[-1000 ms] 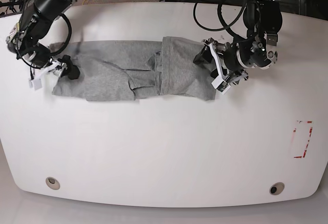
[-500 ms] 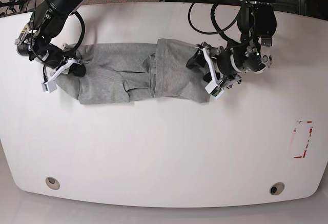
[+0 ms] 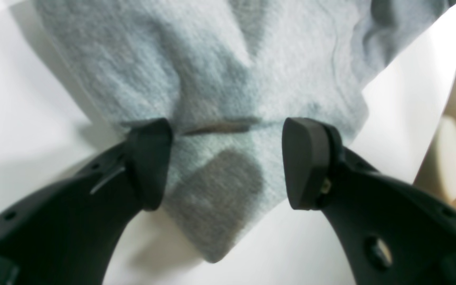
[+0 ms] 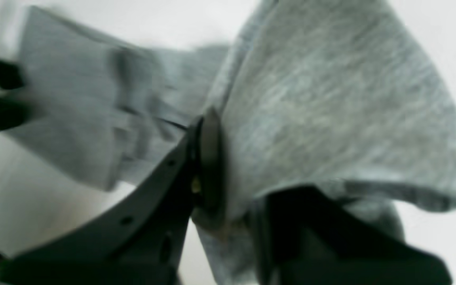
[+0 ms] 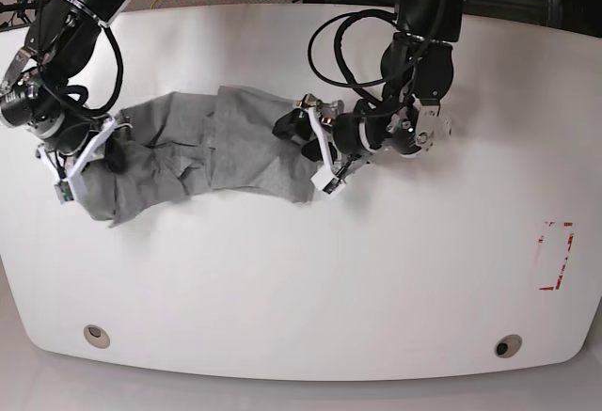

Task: Fold the T-shirt properly
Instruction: 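Fold both strip ends inward toward each other with both grippers, then release the shirt and press the folded bundle flat with the right gripper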

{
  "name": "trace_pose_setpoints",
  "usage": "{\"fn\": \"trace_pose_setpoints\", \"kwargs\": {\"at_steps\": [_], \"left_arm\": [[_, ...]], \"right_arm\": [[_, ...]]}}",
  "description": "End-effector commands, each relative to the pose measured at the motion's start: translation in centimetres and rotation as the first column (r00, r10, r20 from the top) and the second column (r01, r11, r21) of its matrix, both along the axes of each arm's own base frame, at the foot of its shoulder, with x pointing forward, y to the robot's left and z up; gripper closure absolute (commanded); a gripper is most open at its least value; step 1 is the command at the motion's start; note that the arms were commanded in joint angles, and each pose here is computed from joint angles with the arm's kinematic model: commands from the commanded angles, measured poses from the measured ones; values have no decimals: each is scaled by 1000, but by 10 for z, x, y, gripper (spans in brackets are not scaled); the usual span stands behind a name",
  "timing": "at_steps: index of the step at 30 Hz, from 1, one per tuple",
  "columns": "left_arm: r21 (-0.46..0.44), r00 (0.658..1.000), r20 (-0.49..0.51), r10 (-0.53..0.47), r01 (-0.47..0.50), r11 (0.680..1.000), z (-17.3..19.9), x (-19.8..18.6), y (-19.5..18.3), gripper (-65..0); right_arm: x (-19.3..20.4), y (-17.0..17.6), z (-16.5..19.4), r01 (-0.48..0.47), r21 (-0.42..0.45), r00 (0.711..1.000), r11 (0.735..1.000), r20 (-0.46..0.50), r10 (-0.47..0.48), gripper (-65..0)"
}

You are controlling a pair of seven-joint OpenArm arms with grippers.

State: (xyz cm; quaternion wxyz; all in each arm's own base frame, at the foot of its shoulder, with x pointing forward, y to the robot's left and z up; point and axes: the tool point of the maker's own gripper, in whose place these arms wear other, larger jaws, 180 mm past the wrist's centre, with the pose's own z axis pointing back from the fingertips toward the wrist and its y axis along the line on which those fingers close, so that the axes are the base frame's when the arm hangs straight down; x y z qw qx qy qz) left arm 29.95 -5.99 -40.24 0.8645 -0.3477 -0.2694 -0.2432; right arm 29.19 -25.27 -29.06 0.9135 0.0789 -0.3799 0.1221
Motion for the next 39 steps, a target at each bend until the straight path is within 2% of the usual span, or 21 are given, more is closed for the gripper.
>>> {"fn": "trace_pose_setpoints", "kwargs": {"at_steps": [1, 4, 10, 13, 15, 21, 24, 27, 29, 34, 37, 39], "left_arm": [[-18, 999, -36, -22, 21, 1000, 0, -7, -25, -418], [-23, 998, -57, -28, 27, 999, -3, -11, -32, -418], [-28, 998, -59, -30, 29, 999, -3, -7, -34, -418], [-28, 997, -68, -30, 28, 999, -5, -11, -34, -418], [-29, 997, -66, -27, 25, 999, -5, -9, -33, -418], [-32, 998, -61, -28, 26, 999, -3, -9, -33, -417], [-36, 998, -55, -30, 28, 999, -1, -9, -33, -417], [-60, 999, -33, -25, 23, 998, 9, -4, -35, -417], [-95, 999, -25, -22, 20, 995, 17, -2, -38, -417], [-207, 999, 39, 5, 3, 978, 56, 9, -43, -414], [-256, 995, 70, 67, -47, 966, 75, 22, -23, -414], [-247, 992, 77, 104, -82, 966, 77, 29, 1, -414]], "right_arm": [[5, 20, 22, -80, -37, 994, 996, 74, 82, 0], [5, 48, 21, -143, 11, 986, 990, 89, 142, 0], [0, 79, 9, -186, 84, 981, 979, 75, 180, 0], [-6, 87, 1, -210, 91, 977, 973, 48, 207, 0], [-7, 95, -1, -229, 97, 973, 969, 48, 225, -38], [-5, 112, 0, -273, 116, 961, 955, 70, 267, -339], [-4, 120, 0, -274, 141, 961, 951, 81, 265, -457], [-2, 123, 1, -270, 160, 962, 950, 92, 258, -545], [-2, 126, 1, -269, 171, 962, 948, 93, 257, -574], [-2, 120, 3, -255, 170, 965, 952, 101, 241, -574], [-3, 108, 3, -225, 162, 973, 961, 97, 211, -574], [-3, 95, 4, -204, 138, 977, 969, 92, 192, -558]]}}
